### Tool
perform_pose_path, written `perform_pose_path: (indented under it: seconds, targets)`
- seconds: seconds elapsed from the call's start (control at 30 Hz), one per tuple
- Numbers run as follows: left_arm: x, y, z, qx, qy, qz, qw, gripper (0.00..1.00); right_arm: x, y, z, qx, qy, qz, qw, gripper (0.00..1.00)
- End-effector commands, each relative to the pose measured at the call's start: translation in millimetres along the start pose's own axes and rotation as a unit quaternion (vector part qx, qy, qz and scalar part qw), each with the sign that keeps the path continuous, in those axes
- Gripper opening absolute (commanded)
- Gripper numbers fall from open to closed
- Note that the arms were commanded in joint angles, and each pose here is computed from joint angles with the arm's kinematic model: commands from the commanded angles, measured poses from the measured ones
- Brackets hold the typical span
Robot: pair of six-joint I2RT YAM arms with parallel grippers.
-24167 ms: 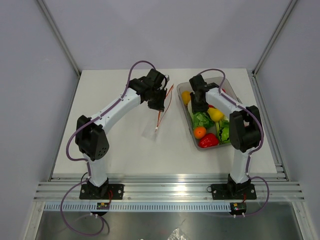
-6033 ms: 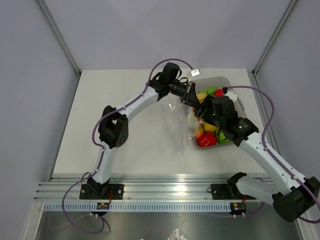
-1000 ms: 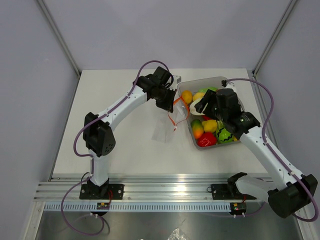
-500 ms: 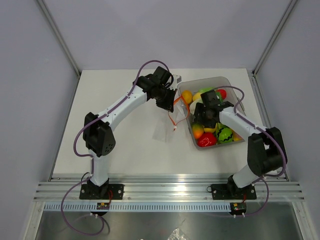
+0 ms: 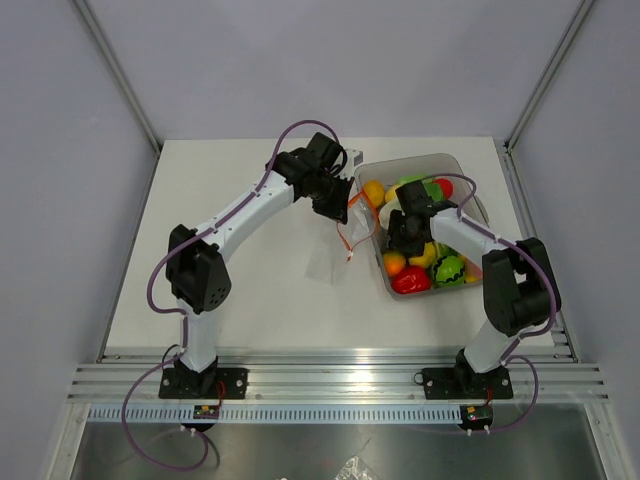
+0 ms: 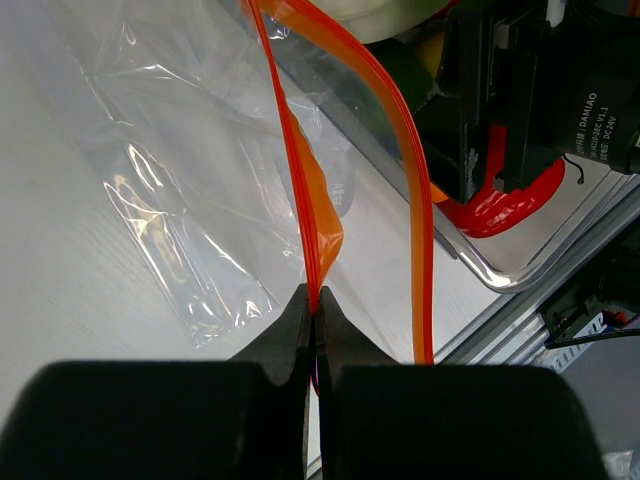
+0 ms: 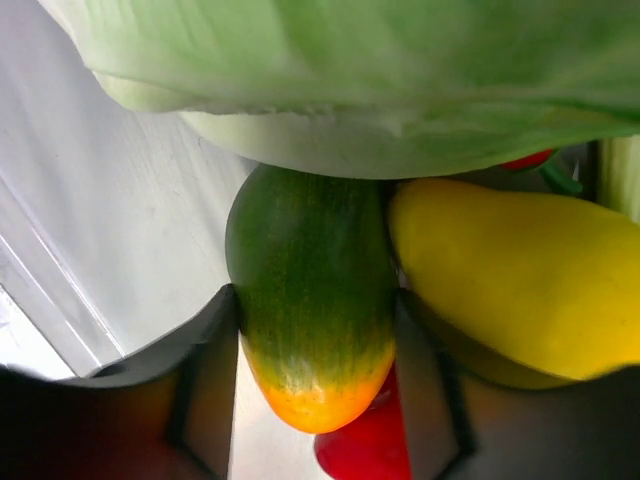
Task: Place the food in the zip-top bag and seal the zipper
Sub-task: Pick up the fake fruit from the bin, then place the fake fruit in the zipper food storage bag.
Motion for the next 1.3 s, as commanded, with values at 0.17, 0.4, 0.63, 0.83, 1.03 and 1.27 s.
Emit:
perform_pose_path:
  seconds: [0.17,0.4,0.63,0.83,1.03,1.27]
  targets:
    - [-13,17,15,-0.039,-0.018,-0.030,0.999,0.00,-1,57,18,-0.096,-0.012,-0.002,0.995,0.28]
    - [-14,17,14,-0.040,-0.017,-0.034,0.998,0.00,-3,113,27,-0.169,-0.034,0.009,0.985,0.23]
    - [-15,19,14,-0.039,-0.018,-0.036,0.998,0.00,34,173,44,-0.245,-0.034,0.110,0.963,0.25]
    - [-16,23,16,-0.042,-0.017,-0.035,0.998,0.00,85,158,57,-0.229,-0.017,0.160,0.960,0.26]
    - [-20,30,18,-0.049,-0.022,-0.043,0.998,0.00,109,106,59,-0.179,-0.025,0.169,0.969,0.35]
    - [-33,40,24,-0.060,-0.026,-0.081,0.995,0.00,113,97,59,-0.162,-0.014,0.165,0.973,0.71]
Point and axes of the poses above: each gripper's point midway between its finger pads, its own y axis back along the fingers, its own x axis along the line the jaws close on, z = x × y, the point moved 6 cm from there along y, back along the fingers, and after that the axes turned 5 degrees about y, right-handed, at the moved point
